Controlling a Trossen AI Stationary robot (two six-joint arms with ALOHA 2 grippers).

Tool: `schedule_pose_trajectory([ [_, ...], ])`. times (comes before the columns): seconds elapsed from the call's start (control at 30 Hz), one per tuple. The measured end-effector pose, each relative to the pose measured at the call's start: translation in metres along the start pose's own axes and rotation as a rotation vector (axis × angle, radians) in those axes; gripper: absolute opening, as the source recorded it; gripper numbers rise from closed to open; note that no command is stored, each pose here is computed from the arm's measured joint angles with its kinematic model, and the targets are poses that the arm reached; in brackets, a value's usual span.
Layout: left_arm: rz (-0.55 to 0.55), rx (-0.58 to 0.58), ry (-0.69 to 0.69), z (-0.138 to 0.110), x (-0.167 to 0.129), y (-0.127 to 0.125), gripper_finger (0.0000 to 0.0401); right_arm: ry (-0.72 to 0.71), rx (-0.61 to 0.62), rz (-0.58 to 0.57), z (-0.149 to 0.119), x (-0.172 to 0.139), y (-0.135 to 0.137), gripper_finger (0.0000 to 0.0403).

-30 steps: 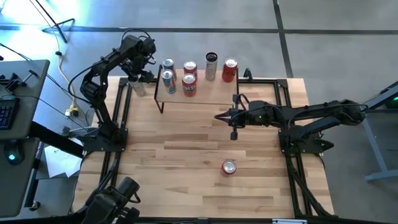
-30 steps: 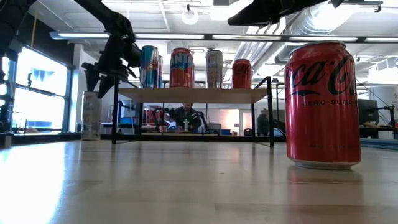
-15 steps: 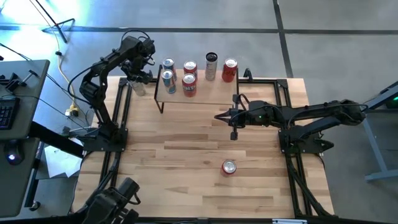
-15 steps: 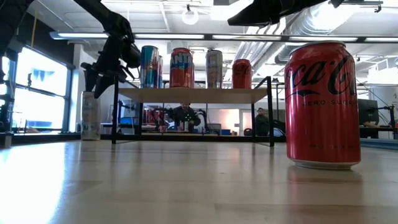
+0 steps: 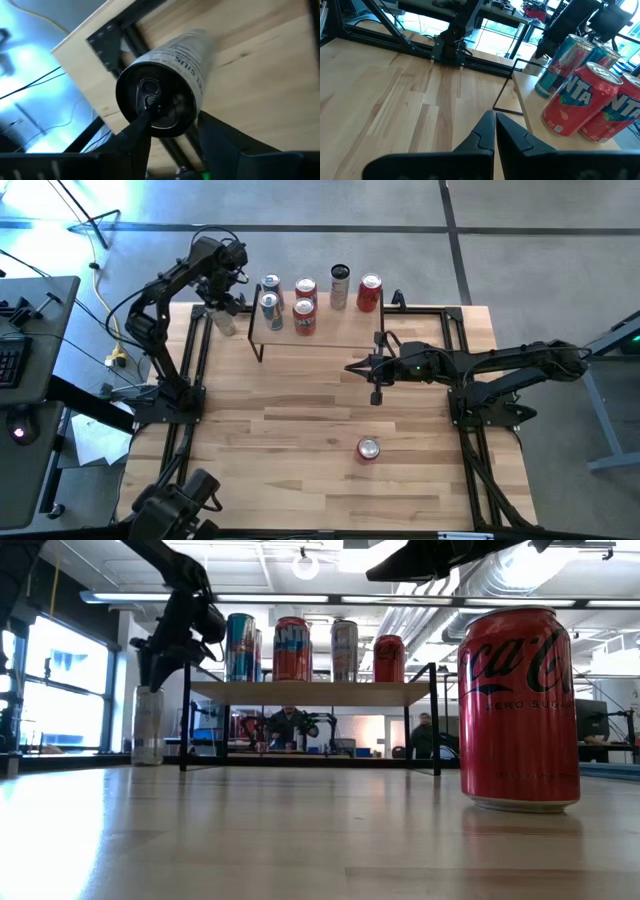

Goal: Place canned beverage on shelf
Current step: Put the white and yellow soda can on the shelf aligned with the other white and yellow soda can

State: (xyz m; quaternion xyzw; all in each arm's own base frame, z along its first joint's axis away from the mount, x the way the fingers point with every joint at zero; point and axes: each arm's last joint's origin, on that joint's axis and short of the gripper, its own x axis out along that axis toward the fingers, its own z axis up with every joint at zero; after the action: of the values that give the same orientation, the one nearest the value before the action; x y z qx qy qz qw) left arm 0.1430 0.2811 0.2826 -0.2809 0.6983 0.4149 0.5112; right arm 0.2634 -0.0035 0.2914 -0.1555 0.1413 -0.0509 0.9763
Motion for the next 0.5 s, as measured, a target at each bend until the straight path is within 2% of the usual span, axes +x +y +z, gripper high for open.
schedule_pose_trajectory([
  [0.5,0.025,-0.001,-0.050,-0.008,-0.014,-0.008,0.0259,0.000,0.000,0.000,0.000,0.000,0.000,0.0000],
])
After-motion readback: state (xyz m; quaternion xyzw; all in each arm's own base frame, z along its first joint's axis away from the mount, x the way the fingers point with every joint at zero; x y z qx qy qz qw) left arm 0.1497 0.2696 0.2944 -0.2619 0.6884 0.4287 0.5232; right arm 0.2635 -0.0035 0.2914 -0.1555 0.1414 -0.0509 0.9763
